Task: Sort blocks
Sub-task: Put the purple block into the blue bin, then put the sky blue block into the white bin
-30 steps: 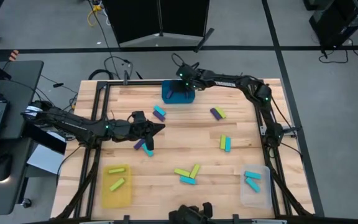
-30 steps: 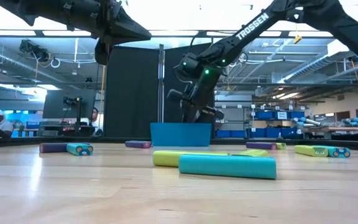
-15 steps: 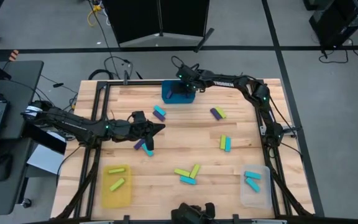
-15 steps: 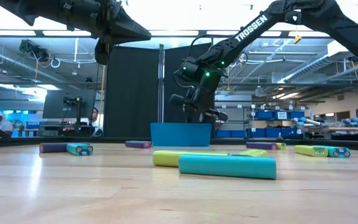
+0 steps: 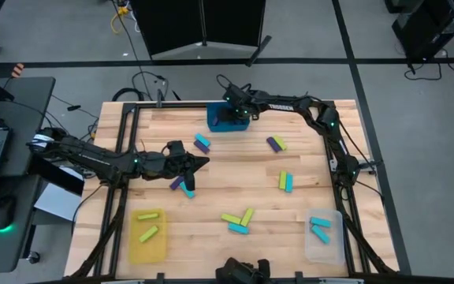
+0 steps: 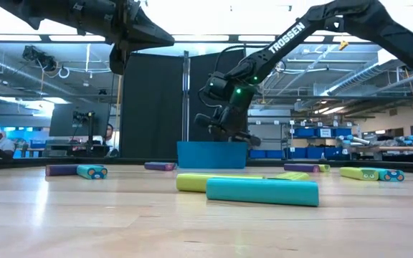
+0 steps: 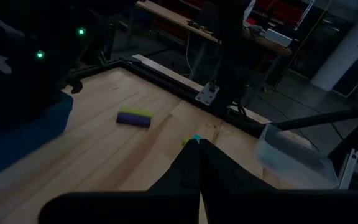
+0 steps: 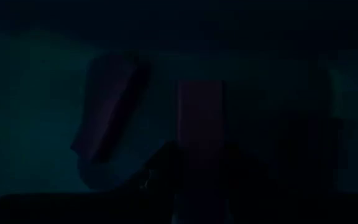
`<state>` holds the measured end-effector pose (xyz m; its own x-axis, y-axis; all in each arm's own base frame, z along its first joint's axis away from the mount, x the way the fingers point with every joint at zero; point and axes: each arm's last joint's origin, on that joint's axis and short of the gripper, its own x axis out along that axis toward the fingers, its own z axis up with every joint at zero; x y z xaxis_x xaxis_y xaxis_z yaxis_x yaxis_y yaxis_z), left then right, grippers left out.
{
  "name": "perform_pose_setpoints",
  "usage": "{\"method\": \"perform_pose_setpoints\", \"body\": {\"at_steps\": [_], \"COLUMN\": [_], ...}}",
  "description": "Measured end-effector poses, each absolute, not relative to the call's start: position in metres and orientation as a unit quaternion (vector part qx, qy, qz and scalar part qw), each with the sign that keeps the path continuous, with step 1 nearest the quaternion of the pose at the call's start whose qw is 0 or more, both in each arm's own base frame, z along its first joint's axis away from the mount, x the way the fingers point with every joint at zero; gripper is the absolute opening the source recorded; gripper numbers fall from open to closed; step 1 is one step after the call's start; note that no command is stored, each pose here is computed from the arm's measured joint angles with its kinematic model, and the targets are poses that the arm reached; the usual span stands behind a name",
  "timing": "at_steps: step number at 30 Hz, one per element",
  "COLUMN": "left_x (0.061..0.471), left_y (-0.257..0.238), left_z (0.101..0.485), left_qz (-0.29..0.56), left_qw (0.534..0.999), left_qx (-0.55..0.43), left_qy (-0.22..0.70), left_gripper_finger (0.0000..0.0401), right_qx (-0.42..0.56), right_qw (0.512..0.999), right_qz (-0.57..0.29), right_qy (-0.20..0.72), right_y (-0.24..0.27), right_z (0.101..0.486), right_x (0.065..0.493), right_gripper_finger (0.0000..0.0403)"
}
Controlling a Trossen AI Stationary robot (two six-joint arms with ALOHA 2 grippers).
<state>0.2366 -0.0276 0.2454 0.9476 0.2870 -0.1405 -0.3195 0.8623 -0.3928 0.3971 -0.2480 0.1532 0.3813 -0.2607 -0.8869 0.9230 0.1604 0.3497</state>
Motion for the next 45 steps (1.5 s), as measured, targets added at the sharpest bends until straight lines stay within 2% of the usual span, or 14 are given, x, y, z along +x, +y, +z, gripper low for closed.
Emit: {"method": "perform_pose_setpoints", "body": {"at_steps": [5,12,17,19,22,28,30,33,38,45], "left_x": [0.237,0.237,0.237,0.237,0.236,0.234,0.234,0.234,0.234,0.234], "left_y": [-0.028,-0.028,-0.028,-0.028,-0.027,-0.027,-0.027,-0.027,-0.027,-0.028], "left_z": [0.246,0.246,0.246,0.246,0.247,0.25,0.25,0.25,0.25,0.249], "left_qz": [0.157,0.157,0.157,0.157,0.157,0.155,0.155,0.154,0.15,0.142], "left_qw": [0.964,0.964,0.964,0.964,0.965,0.967,0.967,0.967,0.968,0.969], "left_qx": [-0.21,-0.211,-0.211,-0.21,-0.207,-0.2,-0.198,-0.198,-0.197,-0.197], "left_qy": [0.037,0.036,0.036,0.036,0.036,0.031,0.032,0.032,0.033,0.036], "left_gripper_finger": [0.0004,0.0004,0.0004,0.0004,0.0004,0.0004,0.0004,0.0004,0.0004,0.0004], "right_qx": [0.48,0.477,0.459,0.446,0.418,0.337,0.316,0.313,0.327,0.382], "right_qw": [0.678,0.681,0.701,0.717,0.743,0.79,0.797,0.798,0.784,0.781], "right_qz": [-0.435,-0.435,-0.426,-0.417,-0.4,-0.357,-0.341,-0.326,-0.317,-0.311], "right_qy": [0.346,0.346,0.341,0.337,0.337,0.368,0.386,0.4,0.421,0.382], "right_y": [-0.248,-0.249,-0.251,-0.251,-0.246,-0.211,-0.195,-0.171,-0.125,-0.065], "right_z": [0.152,0.153,0.17,0.185,0.214,0.276,0.289,0.297,0.279,0.262], "right_x": [0.397,0.397,0.393,0.389,0.381,0.361,0.356,0.35,0.337,0.314], "right_gripper_finger": [0.0115,0.0222,0.0235,0.0223,0.0183,0.0043,0.0012,0.0017,0.0007,0.0005]}}
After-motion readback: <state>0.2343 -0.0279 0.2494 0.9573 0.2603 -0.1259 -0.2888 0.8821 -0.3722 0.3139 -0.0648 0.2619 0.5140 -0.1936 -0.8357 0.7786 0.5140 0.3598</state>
